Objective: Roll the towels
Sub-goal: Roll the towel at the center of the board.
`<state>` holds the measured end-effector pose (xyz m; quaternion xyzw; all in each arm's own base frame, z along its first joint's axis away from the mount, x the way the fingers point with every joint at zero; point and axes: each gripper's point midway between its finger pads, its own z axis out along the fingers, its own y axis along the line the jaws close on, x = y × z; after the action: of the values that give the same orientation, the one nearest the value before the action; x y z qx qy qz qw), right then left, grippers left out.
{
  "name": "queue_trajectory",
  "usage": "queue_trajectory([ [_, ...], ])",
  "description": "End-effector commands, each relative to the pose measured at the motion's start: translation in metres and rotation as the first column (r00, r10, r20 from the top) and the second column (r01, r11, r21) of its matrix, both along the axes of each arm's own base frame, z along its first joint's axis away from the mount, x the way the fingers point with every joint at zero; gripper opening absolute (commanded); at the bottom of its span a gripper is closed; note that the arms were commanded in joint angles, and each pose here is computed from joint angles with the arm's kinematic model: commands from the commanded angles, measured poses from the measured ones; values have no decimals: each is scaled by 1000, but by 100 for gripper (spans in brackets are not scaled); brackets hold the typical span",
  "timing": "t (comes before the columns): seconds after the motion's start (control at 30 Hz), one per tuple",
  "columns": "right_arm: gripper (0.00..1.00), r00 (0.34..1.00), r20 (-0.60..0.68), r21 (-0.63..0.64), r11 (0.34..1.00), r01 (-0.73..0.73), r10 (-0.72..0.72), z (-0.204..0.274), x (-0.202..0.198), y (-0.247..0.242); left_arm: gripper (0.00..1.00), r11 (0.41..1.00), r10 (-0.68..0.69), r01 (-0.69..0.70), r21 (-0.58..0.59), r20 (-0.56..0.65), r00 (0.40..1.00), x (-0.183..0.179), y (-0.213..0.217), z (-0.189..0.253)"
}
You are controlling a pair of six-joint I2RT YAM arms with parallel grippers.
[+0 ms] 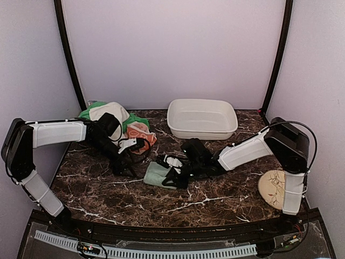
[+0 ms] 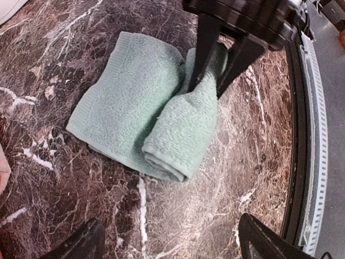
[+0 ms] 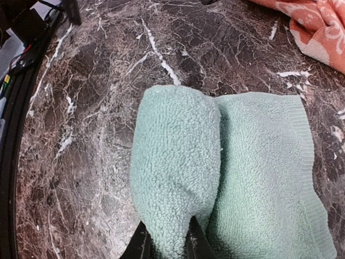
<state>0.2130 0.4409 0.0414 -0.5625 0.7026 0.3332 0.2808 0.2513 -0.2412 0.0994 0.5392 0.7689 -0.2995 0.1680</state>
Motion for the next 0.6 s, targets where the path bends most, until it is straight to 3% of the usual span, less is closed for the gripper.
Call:
queue_trajectory([
  [0.0,0,934,-351,-98,995,35,-68,-33,-15,-13,88,996,-86,82,41,101,991,-10,0,-9],
  [0.13,0,875,-476,-113,993,40,-89,-40,-18,-14,87,990,-135,129,54,139,981,-15,-15,-11],
  [0.27,0,844,-522,-137,989,61,-125,-44,-10,-12,85,977,-213,203,64,230,950,-21,-46,-6],
  [0.47,1,776,-605,-164,982,96,-177,-53,-8,-19,80,969,-247,237,72,242,938,-11,-74,-10],
  [0.57,3,762,-620,-177,979,96,-187,-56,-8,-21,73,965,-258,238,108,241,936,-2,-79,-25],
])
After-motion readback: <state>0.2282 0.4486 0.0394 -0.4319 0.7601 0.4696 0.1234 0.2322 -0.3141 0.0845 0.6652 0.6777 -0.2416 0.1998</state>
